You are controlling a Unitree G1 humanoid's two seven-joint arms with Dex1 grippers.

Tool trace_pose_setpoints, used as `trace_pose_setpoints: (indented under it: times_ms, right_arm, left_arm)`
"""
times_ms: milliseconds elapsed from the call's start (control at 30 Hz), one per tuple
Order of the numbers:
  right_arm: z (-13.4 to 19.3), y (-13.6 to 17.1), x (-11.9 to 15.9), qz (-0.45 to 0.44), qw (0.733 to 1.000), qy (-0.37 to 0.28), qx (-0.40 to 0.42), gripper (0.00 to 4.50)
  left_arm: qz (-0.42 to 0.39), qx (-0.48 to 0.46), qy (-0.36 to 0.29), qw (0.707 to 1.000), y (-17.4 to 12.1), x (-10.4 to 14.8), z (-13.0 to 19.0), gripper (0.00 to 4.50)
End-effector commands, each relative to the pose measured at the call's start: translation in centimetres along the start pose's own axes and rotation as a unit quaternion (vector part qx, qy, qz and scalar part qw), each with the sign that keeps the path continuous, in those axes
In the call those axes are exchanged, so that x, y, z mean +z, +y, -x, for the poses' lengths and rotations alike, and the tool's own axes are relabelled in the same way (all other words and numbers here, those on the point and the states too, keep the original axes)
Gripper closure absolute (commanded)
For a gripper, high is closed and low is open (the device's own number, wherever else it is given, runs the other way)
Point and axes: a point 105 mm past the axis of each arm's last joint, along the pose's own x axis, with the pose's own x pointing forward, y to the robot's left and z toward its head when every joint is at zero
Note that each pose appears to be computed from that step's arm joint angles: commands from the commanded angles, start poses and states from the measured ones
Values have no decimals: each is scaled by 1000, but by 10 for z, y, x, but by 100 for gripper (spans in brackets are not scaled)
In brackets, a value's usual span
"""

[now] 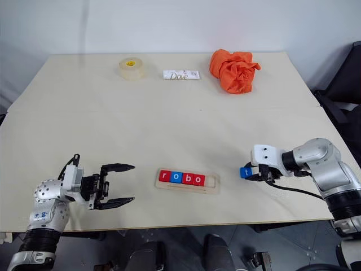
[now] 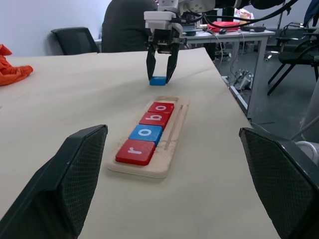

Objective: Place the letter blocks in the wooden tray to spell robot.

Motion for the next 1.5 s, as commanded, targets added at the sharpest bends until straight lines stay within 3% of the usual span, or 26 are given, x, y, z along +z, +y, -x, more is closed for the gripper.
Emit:
trace_pose_setpoints:
  times_ms: [33, 167, 367, 767, 1500]
  right_arm:
    - [15, -2, 46, 4, 999, -51, -7, 304]
    - [11, 11, 76, -15, 997, -80, 15, 304]
    - [-7, 28, 90, -30, 997, -58, 41, 304]
    - [-41, 41, 89, -38, 998, -3, 48, 304]
    - [-53, 39, 93, -33, 999, 7, 42, 304]
  left_arm:
    - [-8, -6, -3, 1000, 3, 3, 1, 0]
    - [-9, -8, -6, 1000, 6, 1, -1, 0]
    - [-12, -6, -9, 1000, 7, 0, -3, 0]
    - [-16, 5, -9, 1000, 0, 1, 0, 0]
    - [-18, 18, -9, 1000, -1, 1, -1, 0]
